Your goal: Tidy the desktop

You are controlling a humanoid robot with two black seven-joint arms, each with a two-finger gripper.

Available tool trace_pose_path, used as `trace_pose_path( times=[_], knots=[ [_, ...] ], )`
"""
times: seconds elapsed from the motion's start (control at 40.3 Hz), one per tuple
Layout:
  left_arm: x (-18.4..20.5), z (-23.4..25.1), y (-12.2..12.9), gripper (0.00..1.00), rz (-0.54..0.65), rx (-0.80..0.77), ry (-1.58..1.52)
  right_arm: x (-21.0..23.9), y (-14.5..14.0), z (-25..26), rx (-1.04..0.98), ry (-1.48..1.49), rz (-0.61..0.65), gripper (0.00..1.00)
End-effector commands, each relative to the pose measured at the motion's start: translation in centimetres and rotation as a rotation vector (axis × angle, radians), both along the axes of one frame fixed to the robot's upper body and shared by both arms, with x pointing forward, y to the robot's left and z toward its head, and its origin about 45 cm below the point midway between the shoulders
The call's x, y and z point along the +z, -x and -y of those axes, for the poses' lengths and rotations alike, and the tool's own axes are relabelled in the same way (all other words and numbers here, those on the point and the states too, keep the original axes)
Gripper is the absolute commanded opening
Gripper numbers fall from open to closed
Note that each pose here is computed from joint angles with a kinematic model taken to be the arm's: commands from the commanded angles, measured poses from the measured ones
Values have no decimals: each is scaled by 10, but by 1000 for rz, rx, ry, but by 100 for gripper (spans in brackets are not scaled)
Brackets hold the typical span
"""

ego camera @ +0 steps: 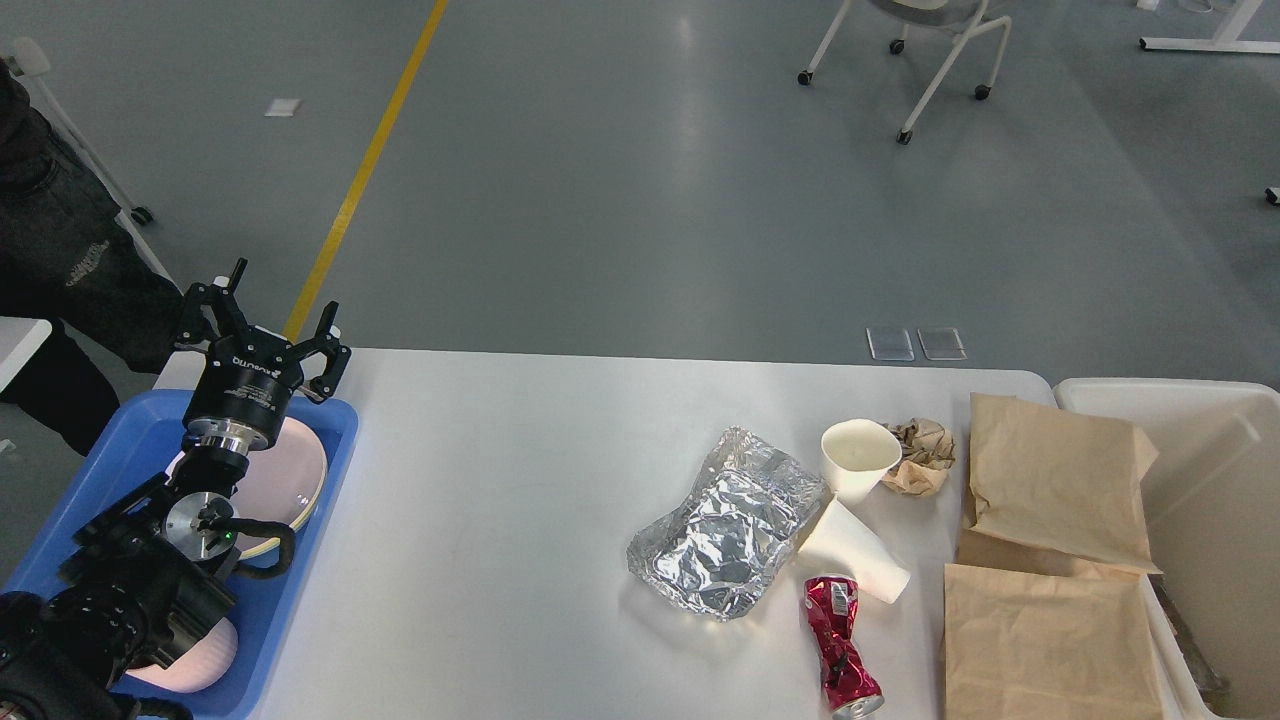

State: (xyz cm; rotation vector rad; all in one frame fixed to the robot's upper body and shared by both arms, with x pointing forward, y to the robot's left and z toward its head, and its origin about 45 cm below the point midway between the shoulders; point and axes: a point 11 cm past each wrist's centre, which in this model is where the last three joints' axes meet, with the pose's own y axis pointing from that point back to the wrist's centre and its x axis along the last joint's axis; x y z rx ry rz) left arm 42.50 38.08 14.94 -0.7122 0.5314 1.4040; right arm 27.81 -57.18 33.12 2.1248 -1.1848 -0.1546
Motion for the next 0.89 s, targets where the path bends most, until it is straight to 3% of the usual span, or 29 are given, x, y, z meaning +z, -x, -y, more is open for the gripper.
trace_pose_path(
  times=[0.0,0.174,0.422,0.869],
  knots=[
    [0,0,0,96,-2,1,-1,6,-10,-22,104,41,-3,100],
    [0,0,0,96,1,-1,0,15,-21,-48,259,116,-35,100],
    [0,0,0,96,2,1,0,47,-42,-71,360,195,47,100],
    [0,0,0,96,1,-1,0,24,-50,-154,665,254,-12,100]
  ],
)
